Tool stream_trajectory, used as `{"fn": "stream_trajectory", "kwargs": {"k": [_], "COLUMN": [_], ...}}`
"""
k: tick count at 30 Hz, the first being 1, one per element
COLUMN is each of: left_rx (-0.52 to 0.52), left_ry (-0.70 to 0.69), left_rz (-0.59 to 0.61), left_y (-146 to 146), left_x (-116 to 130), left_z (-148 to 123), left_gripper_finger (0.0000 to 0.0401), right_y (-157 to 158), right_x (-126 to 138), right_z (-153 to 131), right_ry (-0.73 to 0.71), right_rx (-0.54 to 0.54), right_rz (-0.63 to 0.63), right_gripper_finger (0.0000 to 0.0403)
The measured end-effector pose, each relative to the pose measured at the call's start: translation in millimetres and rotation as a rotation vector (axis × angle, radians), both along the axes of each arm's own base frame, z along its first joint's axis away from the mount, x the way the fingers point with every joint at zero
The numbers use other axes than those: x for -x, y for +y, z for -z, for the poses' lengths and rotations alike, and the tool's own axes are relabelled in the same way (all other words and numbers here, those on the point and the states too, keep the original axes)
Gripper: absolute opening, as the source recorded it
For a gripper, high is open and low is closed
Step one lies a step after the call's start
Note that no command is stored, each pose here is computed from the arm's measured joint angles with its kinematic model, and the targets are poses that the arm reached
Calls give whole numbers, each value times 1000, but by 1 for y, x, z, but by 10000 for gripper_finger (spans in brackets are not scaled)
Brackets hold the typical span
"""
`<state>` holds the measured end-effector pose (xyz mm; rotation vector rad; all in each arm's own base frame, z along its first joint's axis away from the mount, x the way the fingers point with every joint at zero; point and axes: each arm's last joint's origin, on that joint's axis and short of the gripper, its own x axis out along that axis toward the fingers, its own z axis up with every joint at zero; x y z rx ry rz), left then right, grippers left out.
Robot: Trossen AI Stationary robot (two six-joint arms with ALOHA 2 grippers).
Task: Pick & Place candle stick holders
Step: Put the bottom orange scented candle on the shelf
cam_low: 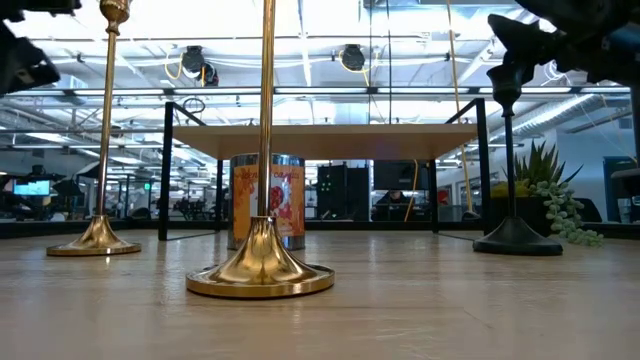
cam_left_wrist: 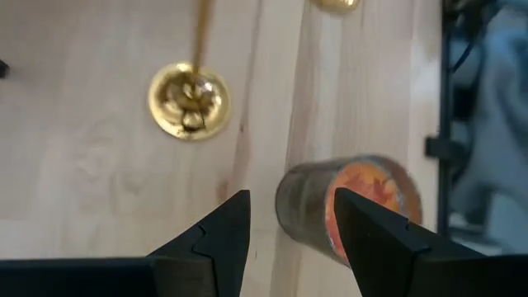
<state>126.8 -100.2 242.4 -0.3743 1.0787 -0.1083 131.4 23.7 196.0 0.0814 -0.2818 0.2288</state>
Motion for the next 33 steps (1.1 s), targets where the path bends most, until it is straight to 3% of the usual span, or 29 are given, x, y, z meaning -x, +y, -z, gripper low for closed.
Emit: {"fn": "stream_trajectory", "kwargs": {"k": [8, 17, 21, 27, 33], "left_rx": [-65, -149, -146, -98, -60], "left_ry": [47, 113, 111, 76, 101], "left_rz": [90, 128, 152, 149, 99], "left_y": [-33, -42, -45, -46, -46], "left_x": [-17, -25, -26, -27, -27], "left_z": [25, 45, 46, 41, 41], "left_gripper_finger": [181, 174, 127, 16, 11], "right_y": [0, 0, 0, 0, 0], "right_x": [-1, -1, -1, -1, -2], "right_z": [1, 1, 1, 2, 3], "right_ry": [8, -4, -4, -8, -4], "right_rx": [9, 57, 57, 101, 128], "right_rz": [3, 17, 18, 31, 38], "right_gripper_finger": [169, 169, 169, 169, 169]}}
